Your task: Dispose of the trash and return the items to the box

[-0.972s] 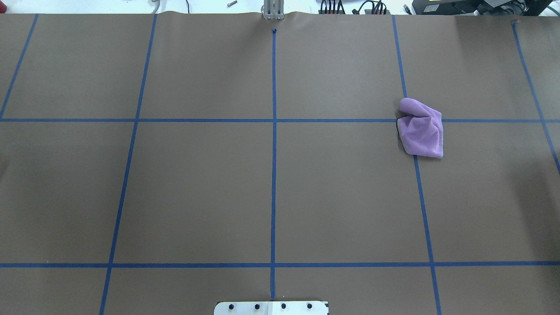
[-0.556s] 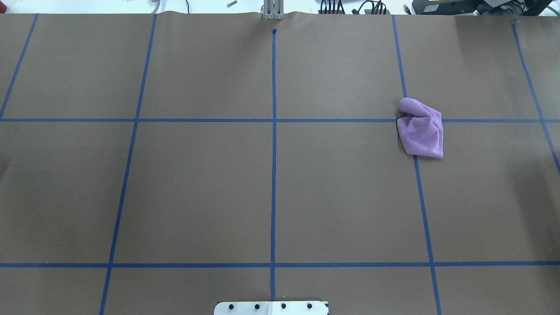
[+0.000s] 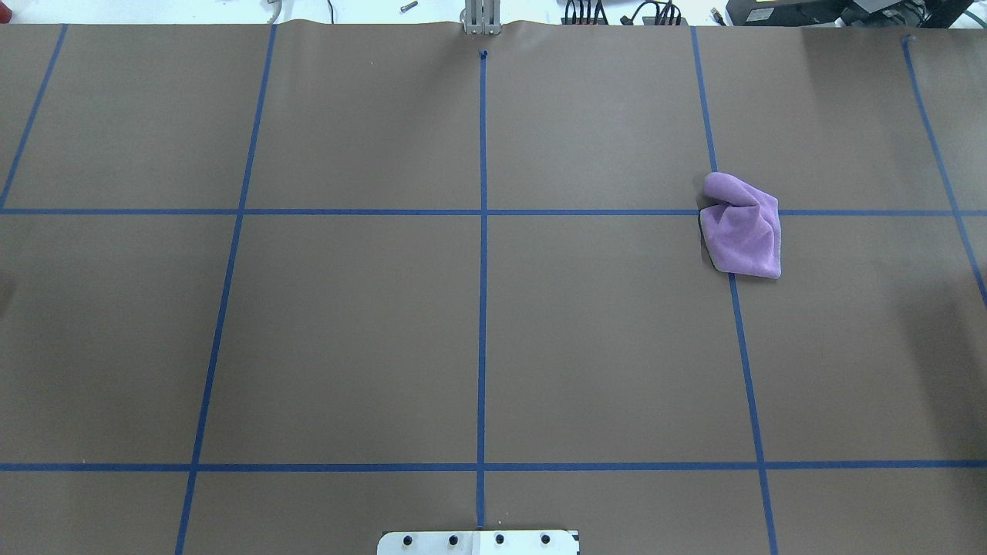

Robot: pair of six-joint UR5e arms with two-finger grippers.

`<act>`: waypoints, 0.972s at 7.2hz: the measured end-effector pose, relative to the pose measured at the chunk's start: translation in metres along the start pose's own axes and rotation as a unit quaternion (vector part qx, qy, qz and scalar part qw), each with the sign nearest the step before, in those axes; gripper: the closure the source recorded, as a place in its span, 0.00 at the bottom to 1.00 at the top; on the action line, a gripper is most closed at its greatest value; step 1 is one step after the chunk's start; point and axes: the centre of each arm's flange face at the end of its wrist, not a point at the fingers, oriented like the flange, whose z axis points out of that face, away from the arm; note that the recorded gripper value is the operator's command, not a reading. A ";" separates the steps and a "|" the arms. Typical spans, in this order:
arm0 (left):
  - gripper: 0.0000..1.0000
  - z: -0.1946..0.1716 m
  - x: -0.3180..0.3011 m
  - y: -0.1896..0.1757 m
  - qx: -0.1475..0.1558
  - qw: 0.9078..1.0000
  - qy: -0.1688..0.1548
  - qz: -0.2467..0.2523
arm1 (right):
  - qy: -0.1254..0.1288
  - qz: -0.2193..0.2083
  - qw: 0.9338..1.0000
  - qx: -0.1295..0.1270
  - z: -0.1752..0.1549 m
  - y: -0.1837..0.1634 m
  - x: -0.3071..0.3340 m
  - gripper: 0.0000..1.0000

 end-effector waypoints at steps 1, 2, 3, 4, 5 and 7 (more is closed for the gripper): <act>0.03 -0.001 0.000 -0.002 0.002 1.000 -0.002 0.001 | 0.000 0.000 1.000 0.000 0.000 0.000 0.000 0.00; 0.02 -0.002 0.000 -0.003 0.002 1.000 -0.003 0.002 | 0.000 0.000 1.000 0.000 0.000 0.000 0.000 0.00; 0.03 -0.004 0.000 -0.007 0.004 1.000 -0.005 0.001 | -0.001 0.001 1.000 0.000 0.000 0.000 0.000 0.00; 0.02 -0.012 -0.002 -0.021 0.010 1.000 -0.009 -0.007 | -0.001 0.001 1.000 0.001 0.000 -0.001 -0.001 0.00; 0.03 -0.027 -0.003 -0.046 0.022 0.999 -0.016 -0.024 | -0.001 0.002 1.000 0.001 -0.001 -0.001 -0.001 0.00; 0.03 -0.075 0.011 -0.108 0.061 0.992 -0.037 -0.100 | -0.002 0.003 1.000 0.001 -0.001 -0.002 -0.002 0.00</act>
